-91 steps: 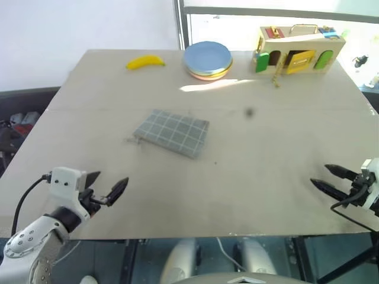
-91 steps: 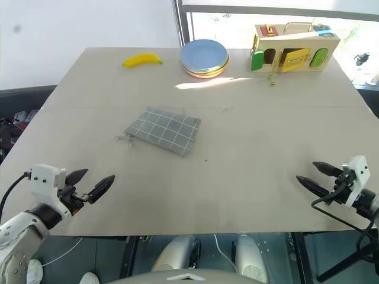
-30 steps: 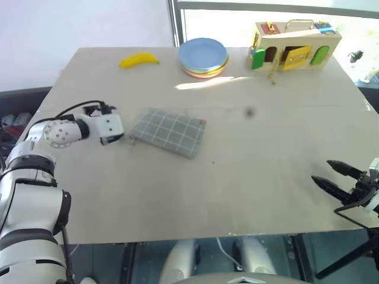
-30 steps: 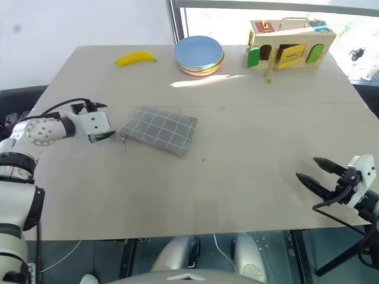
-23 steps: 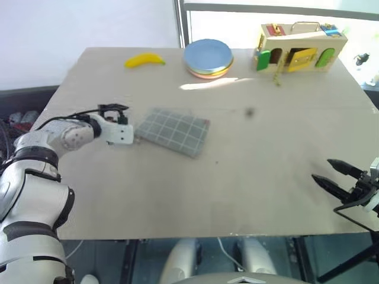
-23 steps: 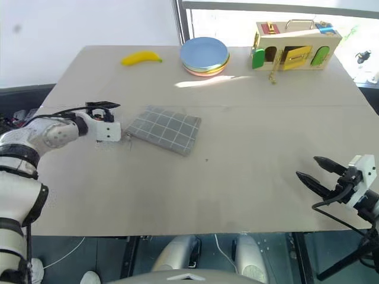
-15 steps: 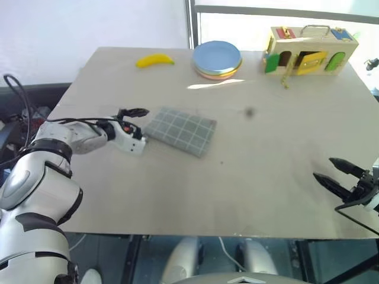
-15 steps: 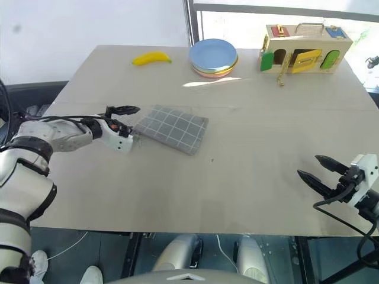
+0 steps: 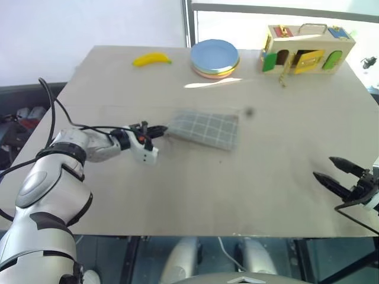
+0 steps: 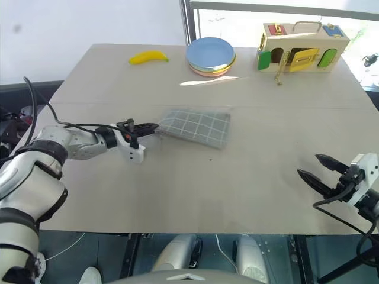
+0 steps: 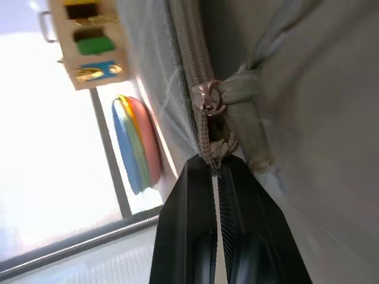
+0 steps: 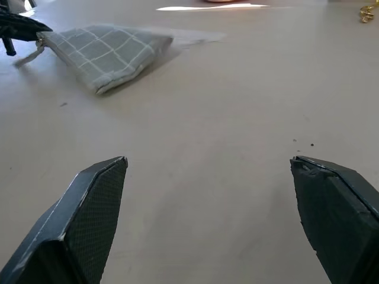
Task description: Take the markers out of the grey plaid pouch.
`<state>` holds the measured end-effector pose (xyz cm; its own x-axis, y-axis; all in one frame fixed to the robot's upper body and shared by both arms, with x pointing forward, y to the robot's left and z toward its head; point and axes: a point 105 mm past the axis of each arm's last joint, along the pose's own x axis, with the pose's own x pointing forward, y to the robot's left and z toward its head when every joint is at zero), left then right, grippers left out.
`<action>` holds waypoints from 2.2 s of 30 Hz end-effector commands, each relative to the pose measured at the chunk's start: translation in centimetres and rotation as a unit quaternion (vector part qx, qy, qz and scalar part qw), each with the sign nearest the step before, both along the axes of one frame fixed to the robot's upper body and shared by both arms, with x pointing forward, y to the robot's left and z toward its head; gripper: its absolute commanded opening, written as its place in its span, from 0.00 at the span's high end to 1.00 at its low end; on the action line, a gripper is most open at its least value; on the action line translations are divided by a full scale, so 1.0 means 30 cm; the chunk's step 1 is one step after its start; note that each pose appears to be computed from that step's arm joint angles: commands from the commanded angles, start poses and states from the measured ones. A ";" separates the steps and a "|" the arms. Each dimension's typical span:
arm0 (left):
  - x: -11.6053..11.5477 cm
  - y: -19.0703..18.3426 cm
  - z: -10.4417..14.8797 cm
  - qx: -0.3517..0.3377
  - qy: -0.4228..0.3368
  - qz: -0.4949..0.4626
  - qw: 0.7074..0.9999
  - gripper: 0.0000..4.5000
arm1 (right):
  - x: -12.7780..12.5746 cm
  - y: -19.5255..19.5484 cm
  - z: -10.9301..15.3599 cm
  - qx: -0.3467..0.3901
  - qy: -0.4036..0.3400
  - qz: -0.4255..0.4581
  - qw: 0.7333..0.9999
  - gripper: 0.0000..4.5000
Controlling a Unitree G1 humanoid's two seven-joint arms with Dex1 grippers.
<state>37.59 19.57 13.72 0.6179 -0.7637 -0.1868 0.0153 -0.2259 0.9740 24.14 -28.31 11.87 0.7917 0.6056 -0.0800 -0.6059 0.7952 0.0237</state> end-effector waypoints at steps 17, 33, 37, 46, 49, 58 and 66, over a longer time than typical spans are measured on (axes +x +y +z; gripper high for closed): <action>-0.192 -0.269 0.082 -0.281 0.300 -0.023 0.911 0.99 | 0.045 0.127 0.078 -0.011 -0.054 0.046 0.997 0.00; -0.235 -0.353 0.051 -0.259 0.317 -0.044 0.911 0.00 | -0.048 0.517 0.385 -0.002 -0.110 0.264 0.958 0.00; -0.257 -0.389 0.009 -0.226 0.313 -0.075 0.920 0.00 | -0.025 0.501 0.341 -0.021 -0.100 0.240 0.965 0.00; -0.229 -0.316 -0.100 -0.108 0.269 -0.100 0.952 0.00 | -0.058 0.490 0.351 0.017 -0.082 0.246 0.966 0.00; -0.193 -0.285 -0.104 -0.088 0.243 -0.101 0.961 0.00 | -0.111 0.489 0.340 0.043 -0.045 0.275 0.959 0.00; -0.146 -0.275 -0.122 0.054 0.135 -0.160 0.976 0.00 | -0.171 0.388 0.250 -0.001 0.027 0.261 0.965 0.00; -0.094 -0.349 -0.221 0.149 -0.034 -0.258 0.954 0.00 | -0.177 0.406 0.262 0.014 0.008 0.252 0.967 0.00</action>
